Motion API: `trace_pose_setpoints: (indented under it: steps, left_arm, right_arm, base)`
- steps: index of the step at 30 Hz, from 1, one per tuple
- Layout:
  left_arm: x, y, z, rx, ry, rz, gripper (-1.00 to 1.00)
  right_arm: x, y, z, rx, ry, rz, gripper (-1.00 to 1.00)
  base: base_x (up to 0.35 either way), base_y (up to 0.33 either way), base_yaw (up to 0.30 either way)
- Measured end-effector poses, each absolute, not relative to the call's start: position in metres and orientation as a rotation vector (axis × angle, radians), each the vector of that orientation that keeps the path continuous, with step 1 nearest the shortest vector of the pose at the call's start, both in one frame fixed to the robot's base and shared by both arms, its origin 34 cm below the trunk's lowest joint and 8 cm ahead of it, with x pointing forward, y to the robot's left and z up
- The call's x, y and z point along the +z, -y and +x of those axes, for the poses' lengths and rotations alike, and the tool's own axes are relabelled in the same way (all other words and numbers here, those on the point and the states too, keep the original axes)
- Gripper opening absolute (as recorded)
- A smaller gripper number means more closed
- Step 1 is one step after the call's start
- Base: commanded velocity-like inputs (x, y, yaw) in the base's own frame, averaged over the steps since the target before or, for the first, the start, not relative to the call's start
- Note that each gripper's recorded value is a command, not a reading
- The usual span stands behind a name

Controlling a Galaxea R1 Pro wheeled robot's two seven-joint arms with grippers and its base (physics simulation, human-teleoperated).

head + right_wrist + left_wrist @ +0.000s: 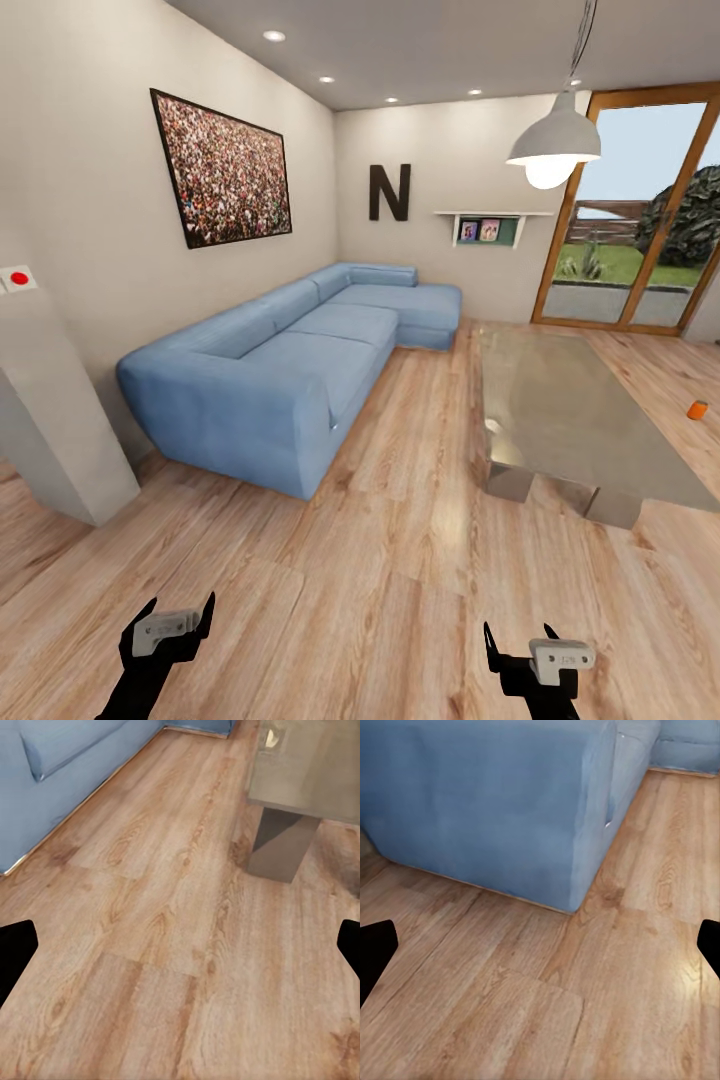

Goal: Put the three can of soda from the living room inside the tash can in the kitchen.

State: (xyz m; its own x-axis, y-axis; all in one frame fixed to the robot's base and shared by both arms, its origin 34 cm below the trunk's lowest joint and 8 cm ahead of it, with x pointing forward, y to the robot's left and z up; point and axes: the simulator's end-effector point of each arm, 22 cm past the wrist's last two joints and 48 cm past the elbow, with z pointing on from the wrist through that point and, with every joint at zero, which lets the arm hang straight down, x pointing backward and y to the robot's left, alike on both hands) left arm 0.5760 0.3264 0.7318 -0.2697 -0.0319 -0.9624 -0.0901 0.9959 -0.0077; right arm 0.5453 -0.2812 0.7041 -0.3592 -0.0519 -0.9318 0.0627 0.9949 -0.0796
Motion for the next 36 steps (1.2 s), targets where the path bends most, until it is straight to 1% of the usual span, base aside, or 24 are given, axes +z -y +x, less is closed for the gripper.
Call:
trace_pose_setpoints:
  steps: [15,36]
  left_arm:
    - [0.736,-0.326,0.577,0.056,-1.834,-0.087,1.00]
    - [0.746,-0.327,0.579,0.057,-1.812,-0.087,1.00]
  right_arm:
    - [0.701,0.264,0.543,-0.083,-1.941,-0.026,1.00]
    - [0.707,0.263,0.544,-0.083,-1.923,-0.026,1.00]
  base:
    - [0.000,0.000,0.000]
    - [0.000,0.000,0.008]
